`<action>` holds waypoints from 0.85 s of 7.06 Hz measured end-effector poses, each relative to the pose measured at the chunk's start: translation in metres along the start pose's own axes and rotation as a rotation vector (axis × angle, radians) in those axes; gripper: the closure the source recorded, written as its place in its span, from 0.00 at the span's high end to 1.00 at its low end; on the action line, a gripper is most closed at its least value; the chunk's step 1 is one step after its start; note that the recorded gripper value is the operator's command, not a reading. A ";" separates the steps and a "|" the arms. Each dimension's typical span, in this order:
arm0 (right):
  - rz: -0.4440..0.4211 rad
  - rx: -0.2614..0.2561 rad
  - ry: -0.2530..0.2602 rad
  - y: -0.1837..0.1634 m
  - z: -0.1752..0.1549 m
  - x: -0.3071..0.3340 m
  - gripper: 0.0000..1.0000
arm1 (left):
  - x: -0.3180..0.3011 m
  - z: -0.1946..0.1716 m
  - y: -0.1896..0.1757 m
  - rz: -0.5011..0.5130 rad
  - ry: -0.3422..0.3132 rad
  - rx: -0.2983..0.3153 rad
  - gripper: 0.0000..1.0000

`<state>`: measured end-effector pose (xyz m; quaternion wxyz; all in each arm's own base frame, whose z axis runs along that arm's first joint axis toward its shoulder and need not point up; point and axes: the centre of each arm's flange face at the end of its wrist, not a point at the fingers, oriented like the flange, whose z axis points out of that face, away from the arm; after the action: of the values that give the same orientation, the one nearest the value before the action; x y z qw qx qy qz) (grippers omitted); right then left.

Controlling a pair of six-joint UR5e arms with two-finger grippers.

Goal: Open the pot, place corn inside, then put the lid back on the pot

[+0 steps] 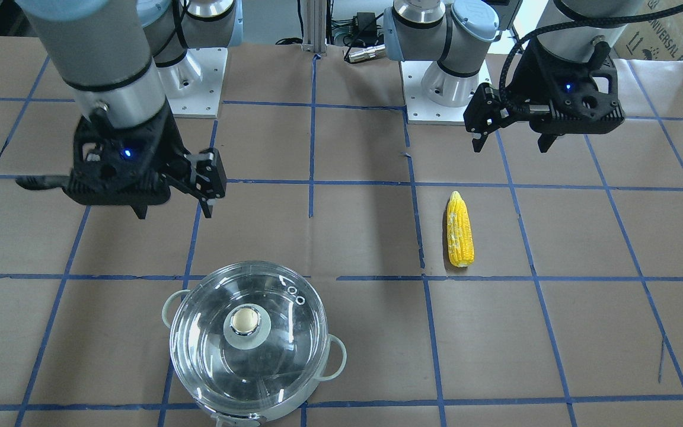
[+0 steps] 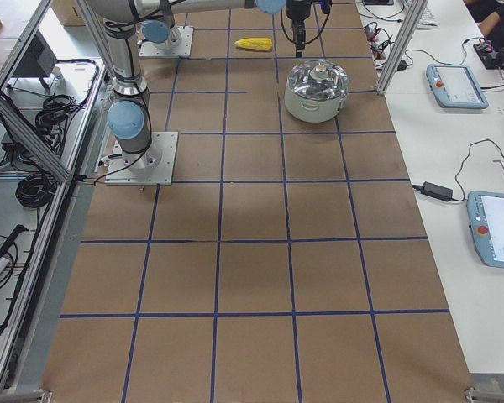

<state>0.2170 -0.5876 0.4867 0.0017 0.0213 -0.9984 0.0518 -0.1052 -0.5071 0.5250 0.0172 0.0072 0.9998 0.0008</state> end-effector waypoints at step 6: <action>-0.034 -0.033 -0.002 -0.087 0.099 -0.048 0.84 | 0.002 0.017 -0.009 -0.011 0.025 -0.011 1.00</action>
<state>0.2682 -0.6827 0.3965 0.0021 0.0382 -0.9987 0.0350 -0.1065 -0.5159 0.5083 0.0046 0.0017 1.0000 0.0063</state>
